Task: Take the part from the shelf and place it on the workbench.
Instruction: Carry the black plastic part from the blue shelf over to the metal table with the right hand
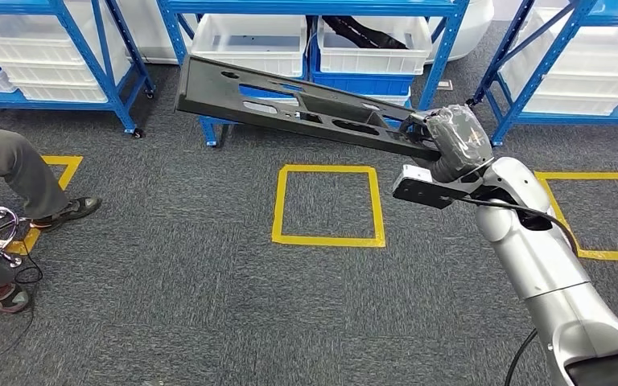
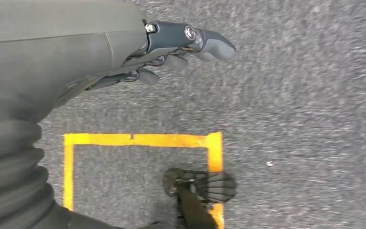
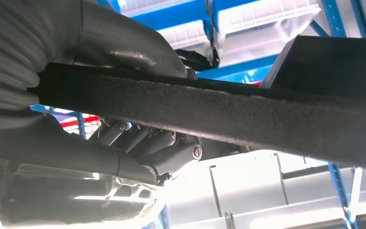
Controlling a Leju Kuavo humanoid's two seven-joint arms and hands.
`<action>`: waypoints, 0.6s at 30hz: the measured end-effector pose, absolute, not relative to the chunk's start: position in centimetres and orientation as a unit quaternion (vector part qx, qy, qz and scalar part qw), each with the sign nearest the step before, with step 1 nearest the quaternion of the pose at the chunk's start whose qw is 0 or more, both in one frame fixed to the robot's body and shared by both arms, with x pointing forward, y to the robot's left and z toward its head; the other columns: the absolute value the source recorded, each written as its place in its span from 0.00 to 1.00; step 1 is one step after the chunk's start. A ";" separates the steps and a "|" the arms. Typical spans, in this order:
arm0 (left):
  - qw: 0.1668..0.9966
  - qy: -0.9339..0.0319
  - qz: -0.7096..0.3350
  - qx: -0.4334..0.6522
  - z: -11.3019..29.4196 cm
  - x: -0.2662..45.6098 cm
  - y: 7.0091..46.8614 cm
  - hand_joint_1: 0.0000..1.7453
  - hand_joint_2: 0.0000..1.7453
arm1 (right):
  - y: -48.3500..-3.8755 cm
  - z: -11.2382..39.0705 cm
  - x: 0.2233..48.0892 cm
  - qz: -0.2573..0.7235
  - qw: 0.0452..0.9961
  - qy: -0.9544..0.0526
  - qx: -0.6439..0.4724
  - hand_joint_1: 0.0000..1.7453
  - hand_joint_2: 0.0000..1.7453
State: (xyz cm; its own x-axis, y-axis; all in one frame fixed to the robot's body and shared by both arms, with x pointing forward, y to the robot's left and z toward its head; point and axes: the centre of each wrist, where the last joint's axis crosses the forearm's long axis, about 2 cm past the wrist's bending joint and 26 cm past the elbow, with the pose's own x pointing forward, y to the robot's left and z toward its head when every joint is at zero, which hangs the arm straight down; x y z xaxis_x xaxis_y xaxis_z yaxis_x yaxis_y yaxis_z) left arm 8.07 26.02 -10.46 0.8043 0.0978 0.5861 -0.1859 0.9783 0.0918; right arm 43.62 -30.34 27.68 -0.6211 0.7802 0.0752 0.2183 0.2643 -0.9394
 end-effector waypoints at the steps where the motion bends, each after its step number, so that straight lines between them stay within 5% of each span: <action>1: 0.947 -0.304 0.075 0.072 -10.5 8.1 26.0 0.00 1.00 | -30.4 27.7 43.6 0.505 0.278 -0.745 -0.335 1.00 1.00; 18: 0.947 -0.305 0.066 0.074 -10.5 7.9 26.1 0.00 1.00 | -30.3 28.2 43.6 0.525 0.255 -0.726 -0.364 1.00 1.00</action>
State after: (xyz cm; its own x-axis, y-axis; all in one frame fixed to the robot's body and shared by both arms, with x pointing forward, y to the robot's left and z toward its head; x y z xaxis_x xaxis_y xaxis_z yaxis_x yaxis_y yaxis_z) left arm 7.85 26.14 -10.51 0.8056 0.0800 0.5870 -0.1698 0.9804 0.0995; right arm 43.61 -30.28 28.16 -0.6053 0.7959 -0.0113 0.2597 0.1841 -0.9480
